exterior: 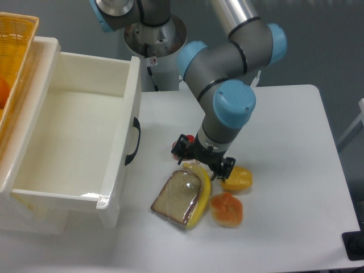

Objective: Pick up the toast
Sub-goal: 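Move the gripper down over the bagged toast slice beside the banana, then close the gripper on the edge of the bagged toast slice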

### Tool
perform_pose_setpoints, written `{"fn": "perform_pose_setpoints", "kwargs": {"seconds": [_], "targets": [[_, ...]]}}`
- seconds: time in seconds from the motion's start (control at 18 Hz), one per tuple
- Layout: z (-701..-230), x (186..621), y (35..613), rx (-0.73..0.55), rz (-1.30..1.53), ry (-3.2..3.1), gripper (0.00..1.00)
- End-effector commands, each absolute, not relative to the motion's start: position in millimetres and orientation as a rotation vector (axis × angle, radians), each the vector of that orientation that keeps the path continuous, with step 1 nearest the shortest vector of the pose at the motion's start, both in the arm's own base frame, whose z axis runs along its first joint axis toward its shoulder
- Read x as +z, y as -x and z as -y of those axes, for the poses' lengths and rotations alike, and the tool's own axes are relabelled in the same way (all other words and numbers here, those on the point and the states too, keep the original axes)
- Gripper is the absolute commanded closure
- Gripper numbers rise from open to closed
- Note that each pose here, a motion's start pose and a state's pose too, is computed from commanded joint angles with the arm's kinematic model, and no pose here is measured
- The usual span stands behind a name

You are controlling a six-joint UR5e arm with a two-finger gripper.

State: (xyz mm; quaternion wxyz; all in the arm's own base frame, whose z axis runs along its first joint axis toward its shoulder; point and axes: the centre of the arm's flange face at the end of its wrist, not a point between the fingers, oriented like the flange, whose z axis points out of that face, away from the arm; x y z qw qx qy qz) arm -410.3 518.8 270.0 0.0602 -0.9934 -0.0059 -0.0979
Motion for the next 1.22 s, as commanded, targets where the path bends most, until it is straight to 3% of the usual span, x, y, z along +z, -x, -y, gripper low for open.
{"fn": "perform_pose_setpoints", "kwargs": {"seconds": [0.33, 1.22], "targets": [[-526.8, 242.5, 409.3, -0.332, 0.015, 3.024, 0.00], [-525.7, 219.0, 420.7, -0.343, 0.020, 3.051, 0.00]]}}
